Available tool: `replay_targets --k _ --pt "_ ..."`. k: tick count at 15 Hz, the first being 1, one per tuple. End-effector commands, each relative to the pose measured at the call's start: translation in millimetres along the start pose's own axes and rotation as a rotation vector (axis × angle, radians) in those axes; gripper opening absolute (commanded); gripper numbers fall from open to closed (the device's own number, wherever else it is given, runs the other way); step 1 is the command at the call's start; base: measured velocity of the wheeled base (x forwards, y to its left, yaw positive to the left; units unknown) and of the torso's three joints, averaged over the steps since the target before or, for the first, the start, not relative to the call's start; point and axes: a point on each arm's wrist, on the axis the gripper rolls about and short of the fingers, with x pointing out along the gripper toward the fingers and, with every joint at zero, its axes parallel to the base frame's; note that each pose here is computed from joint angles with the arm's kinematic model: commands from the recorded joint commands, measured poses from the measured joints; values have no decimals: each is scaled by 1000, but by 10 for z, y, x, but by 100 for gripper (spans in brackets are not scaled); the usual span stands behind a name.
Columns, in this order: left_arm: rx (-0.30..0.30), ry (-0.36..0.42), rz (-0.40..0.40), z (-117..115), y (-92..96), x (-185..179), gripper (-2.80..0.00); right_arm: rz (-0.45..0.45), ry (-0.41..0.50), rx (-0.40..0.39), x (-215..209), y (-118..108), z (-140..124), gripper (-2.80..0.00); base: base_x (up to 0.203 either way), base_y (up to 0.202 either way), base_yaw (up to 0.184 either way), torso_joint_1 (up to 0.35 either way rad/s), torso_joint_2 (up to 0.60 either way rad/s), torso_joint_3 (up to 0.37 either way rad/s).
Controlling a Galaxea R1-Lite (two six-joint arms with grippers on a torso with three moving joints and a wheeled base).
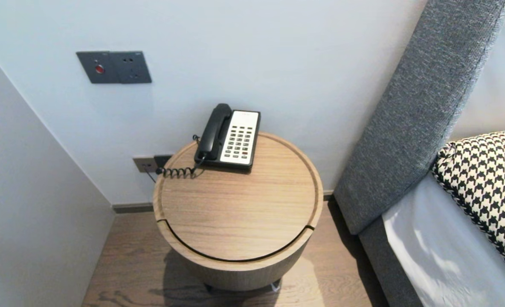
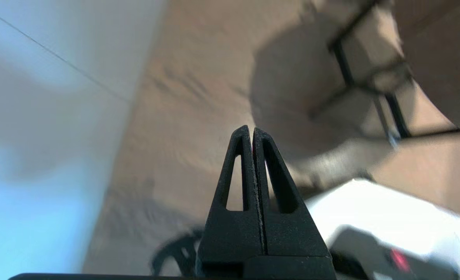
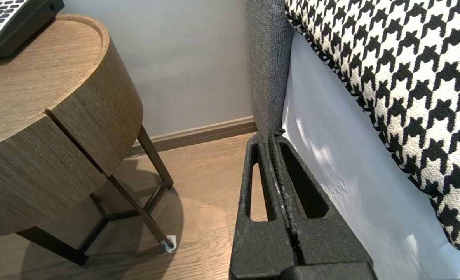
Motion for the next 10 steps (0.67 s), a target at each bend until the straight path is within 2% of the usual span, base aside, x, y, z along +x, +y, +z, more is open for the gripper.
replay_targets --k 1,2,4,7,8,10 --pt "-25 -113 44 -154 39 -11 -280 -1 27 0 17 -2 -73 -280 0 0 0 0 0 0" --pt "-8 -136 42 -167 39 -20 -280 -1 27 0 17 -2 -73 -280 0 0 0 0 0 0" --pt "42 -154 -19 -175 24 -13 -280 -1 27 0 17 -2 -73 -280 0 0 0 0 0 0" --pt "143 -220 -101 -169 -1 29 -280 -1 27 0 17 -2 -73 -280 0 0 0 0 0 0" --pt "185 -225 -131 -185 -8 45 -280 -1 27 0 17 -2 -73 -280 0 0 0 0 0 0" --pt "222 -232 -163 -235 -2 51 -280 -1 27 0 17 -2 -73 -280 0 0 0 0 0 0"
